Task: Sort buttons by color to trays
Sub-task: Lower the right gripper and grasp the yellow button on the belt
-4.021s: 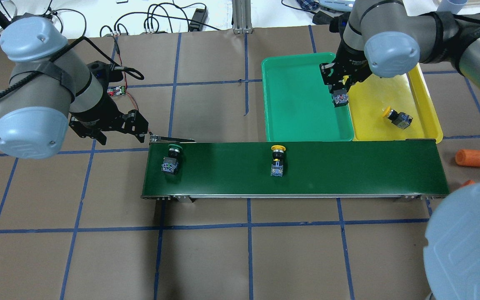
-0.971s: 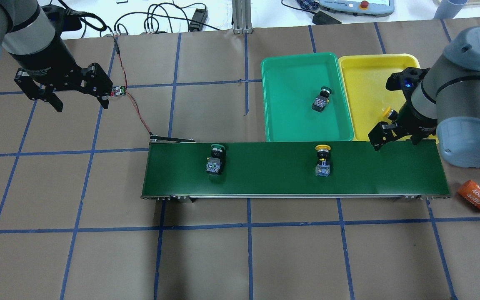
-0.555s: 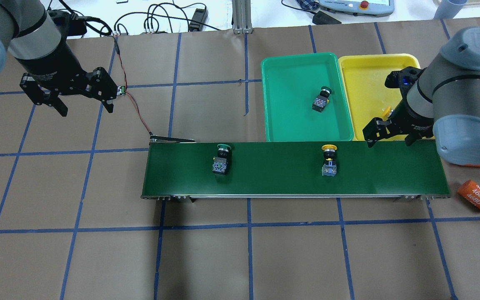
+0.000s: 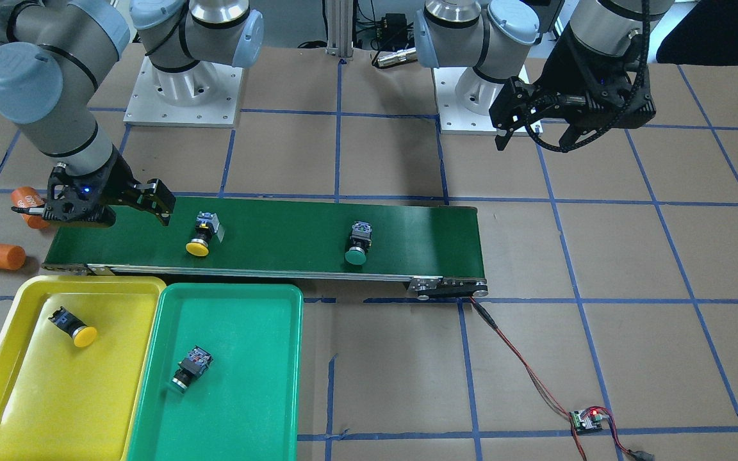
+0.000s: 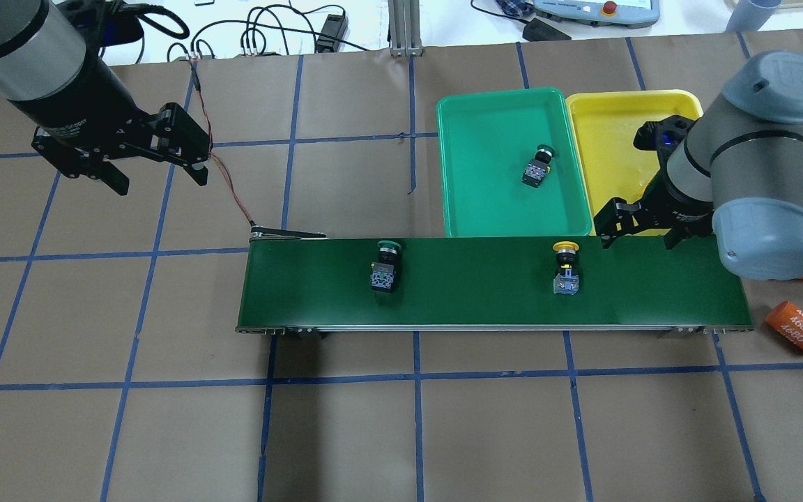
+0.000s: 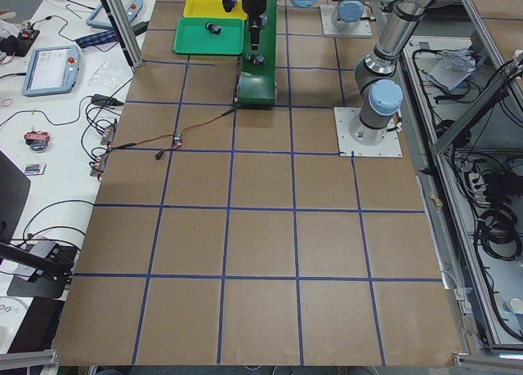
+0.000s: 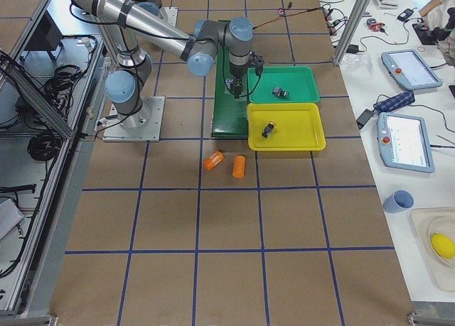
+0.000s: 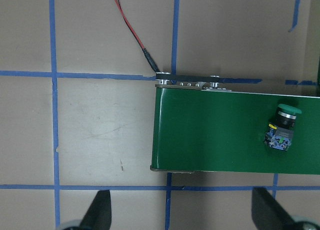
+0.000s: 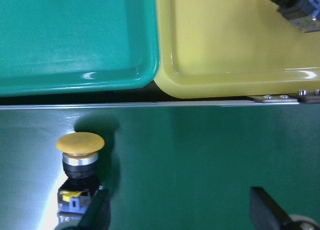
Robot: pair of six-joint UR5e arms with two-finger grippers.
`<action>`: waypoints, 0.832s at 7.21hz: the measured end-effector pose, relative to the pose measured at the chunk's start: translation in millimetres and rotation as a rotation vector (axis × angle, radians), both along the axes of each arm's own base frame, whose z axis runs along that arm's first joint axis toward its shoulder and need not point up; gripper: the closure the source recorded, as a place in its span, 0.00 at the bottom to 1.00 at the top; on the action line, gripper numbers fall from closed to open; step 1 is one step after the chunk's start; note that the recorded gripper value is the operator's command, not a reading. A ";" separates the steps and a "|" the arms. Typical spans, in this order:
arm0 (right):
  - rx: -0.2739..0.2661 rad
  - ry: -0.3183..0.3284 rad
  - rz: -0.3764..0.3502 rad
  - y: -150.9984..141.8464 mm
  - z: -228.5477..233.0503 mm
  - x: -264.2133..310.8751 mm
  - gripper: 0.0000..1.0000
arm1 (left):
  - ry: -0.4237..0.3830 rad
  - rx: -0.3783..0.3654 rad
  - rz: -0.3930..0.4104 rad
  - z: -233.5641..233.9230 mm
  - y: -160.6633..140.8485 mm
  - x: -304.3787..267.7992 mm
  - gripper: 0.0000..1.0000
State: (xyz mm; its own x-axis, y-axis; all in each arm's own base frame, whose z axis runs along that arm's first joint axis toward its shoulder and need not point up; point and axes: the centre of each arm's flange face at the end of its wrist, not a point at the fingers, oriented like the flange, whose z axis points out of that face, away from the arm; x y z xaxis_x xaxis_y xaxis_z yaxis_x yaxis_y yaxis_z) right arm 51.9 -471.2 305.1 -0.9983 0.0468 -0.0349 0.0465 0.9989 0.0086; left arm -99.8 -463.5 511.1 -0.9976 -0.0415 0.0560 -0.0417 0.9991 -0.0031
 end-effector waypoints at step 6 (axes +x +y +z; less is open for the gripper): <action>0.060 -0.010 -0.013 -6.2 -35.5 37.2 0.22 | -0.087 0.082 0.007 -26.8 22.8 8.5 0.00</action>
